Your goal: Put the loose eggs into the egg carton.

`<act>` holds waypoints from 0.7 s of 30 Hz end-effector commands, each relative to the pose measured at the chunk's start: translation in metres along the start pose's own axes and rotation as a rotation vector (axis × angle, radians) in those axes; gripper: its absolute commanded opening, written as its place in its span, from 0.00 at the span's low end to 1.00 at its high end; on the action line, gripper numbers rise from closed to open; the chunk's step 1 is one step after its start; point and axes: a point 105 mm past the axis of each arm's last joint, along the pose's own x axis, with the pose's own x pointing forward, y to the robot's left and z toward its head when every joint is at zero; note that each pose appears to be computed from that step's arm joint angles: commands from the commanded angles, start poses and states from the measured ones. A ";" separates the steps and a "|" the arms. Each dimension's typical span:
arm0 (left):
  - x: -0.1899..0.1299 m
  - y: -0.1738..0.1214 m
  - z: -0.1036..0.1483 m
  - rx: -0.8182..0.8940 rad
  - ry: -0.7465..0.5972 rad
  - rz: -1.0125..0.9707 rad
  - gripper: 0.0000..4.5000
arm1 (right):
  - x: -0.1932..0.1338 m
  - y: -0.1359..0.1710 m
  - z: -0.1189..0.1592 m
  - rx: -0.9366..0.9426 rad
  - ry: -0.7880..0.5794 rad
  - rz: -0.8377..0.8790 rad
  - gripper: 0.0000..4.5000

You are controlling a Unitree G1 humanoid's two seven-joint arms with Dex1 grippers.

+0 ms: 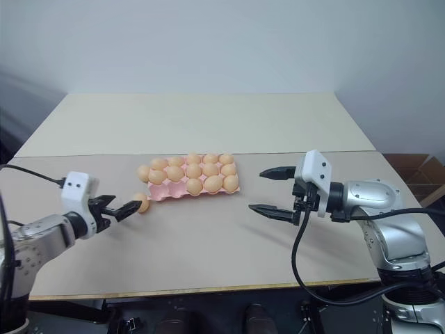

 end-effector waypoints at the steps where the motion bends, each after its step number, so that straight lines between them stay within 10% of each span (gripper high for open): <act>1: 0.009 -0.002 0.003 0.014 -0.003 -0.012 1.00 | -0.002 0.003 0.018 -0.065 -0.041 0.035 0.99; 6: 0.016 -0.003 -0.001 0.014 0.022 -0.004 1.00 | -0.002 0.003 0.019 -0.067 -0.045 0.035 0.99; 16: 0.011 0.003 0.000 0.020 0.014 0.009 0.33 | -0.003 0.002 0.020 -0.062 -0.054 0.018 1.00; 21: -0.009 0.011 0.000 0.080 0.034 0.046 0.30 | -0.005 0.004 0.019 -0.059 -0.053 0.006 1.00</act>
